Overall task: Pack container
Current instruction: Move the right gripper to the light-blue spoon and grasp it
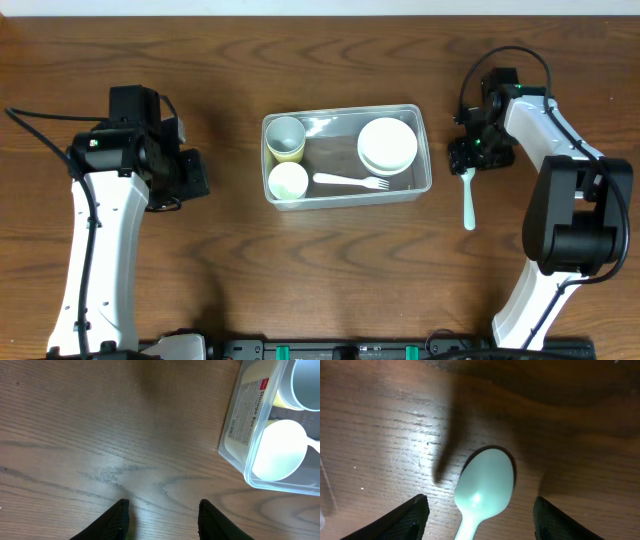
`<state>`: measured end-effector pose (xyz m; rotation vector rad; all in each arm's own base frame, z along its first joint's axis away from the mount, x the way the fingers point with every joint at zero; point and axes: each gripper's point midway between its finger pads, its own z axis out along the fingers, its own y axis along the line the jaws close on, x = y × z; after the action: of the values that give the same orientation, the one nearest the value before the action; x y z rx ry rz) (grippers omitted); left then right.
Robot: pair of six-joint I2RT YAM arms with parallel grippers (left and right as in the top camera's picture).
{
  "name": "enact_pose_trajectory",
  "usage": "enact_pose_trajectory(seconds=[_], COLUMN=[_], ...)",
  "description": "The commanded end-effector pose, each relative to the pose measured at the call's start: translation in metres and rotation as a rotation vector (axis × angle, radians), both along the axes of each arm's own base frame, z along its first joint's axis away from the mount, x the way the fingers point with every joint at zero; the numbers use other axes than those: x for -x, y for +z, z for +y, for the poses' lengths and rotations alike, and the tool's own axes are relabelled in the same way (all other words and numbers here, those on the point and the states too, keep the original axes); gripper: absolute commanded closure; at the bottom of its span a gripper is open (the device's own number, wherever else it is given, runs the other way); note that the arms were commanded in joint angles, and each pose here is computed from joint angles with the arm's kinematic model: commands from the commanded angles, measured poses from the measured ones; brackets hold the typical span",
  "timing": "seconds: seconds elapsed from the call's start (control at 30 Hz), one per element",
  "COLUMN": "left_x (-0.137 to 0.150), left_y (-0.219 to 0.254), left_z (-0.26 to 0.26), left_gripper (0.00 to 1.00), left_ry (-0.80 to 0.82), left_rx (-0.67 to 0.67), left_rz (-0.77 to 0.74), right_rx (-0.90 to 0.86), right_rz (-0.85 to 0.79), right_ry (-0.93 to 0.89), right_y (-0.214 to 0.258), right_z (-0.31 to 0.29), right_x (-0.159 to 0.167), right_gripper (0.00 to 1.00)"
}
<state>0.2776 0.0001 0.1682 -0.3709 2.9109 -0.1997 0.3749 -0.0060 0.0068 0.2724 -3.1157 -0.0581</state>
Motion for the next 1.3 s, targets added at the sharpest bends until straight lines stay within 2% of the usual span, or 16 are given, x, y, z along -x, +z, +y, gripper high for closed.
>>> enact_pose_trajectory(seconds=[0.0, 0.53, 0.7, 1.27], left_x=[0.001, 0.001, 0.001, 0.001], left_y=[0.000, 0.000, 0.000, 0.000], left_z=[0.003, 0.003, 0.003, 0.003], left_gripper=[0.54, 0.55, 0.55, 0.55], left_ry=[-0.010, -0.010, -0.010, -0.010], left_rx=[-0.011, -0.011, -0.011, -0.011], left_rz=[0.002, 0.003, 0.003, 0.002], right_rx=[0.013, 0.011, 0.012, 0.009], right_rz=[0.018, 0.040, 0.026, -0.027], right_ry=[-0.013, -0.012, -0.013, -0.012], right_y=[-0.007, -0.019, -0.019, -0.019], right_z=[0.000, 0.001, 0.001, 0.001], right_x=[0.004, 0.014, 0.010, -0.003], right_gripper=[0.31, 0.30, 0.33, 0.64])
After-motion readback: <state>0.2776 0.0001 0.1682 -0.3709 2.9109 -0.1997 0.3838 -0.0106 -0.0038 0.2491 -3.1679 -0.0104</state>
